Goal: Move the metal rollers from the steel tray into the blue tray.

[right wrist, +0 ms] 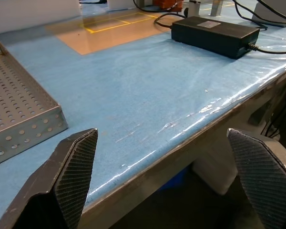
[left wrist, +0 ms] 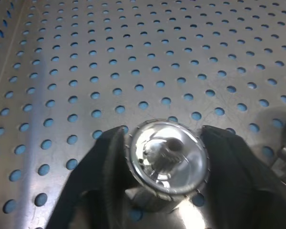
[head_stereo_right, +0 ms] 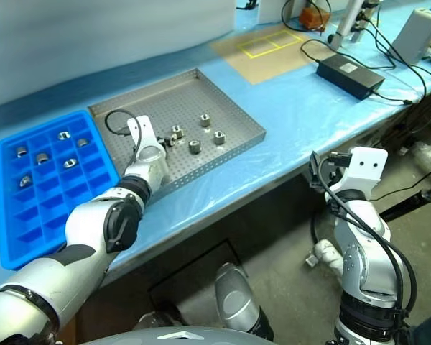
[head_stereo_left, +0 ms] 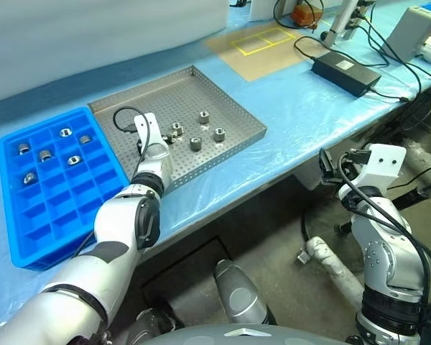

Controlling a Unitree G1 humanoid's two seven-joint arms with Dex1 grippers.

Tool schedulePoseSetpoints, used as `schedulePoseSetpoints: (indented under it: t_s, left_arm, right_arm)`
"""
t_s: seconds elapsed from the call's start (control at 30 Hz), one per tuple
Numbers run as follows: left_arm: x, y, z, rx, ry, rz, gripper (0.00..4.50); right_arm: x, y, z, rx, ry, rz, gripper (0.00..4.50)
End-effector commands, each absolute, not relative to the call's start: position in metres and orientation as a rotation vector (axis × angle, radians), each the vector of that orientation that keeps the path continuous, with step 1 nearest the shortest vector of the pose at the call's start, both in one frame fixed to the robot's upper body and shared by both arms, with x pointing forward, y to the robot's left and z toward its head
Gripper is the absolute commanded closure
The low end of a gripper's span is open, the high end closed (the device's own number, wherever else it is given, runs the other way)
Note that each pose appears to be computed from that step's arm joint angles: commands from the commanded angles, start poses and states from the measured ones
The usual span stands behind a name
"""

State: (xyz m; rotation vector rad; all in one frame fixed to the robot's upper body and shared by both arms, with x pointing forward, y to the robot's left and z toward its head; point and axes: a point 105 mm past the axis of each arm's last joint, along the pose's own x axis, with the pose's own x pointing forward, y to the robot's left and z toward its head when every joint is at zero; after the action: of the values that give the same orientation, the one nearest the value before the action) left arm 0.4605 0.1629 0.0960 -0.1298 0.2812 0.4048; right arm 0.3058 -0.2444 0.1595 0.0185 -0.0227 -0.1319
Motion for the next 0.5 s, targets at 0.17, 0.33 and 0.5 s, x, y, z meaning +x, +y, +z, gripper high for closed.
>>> schedulePoseSetpoints:
  t_s: [0.17, 0.33, 0.5]
  left_arm:
    - [0.47, 0.157, 0.116, -0.31, 0.193, 0.33, 2.71]
    - [0.483, 0.146, 0.178, -0.33, -0.035, 0.196, 2.71]
    - [0.48, 0.164, 0.208, -0.23, -0.157, 0.288, 2.71]
  right_arm:
    - [0.312, -0.24, 0.168, 0.005, -0.061, -0.101, 0.0]
    - [0.324, -0.229, 0.162, 0.017, -0.041, -0.045, 0.0]
    - [0.347, -0.205, 0.159, 0.027, -0.027, 0.065, 0.0]
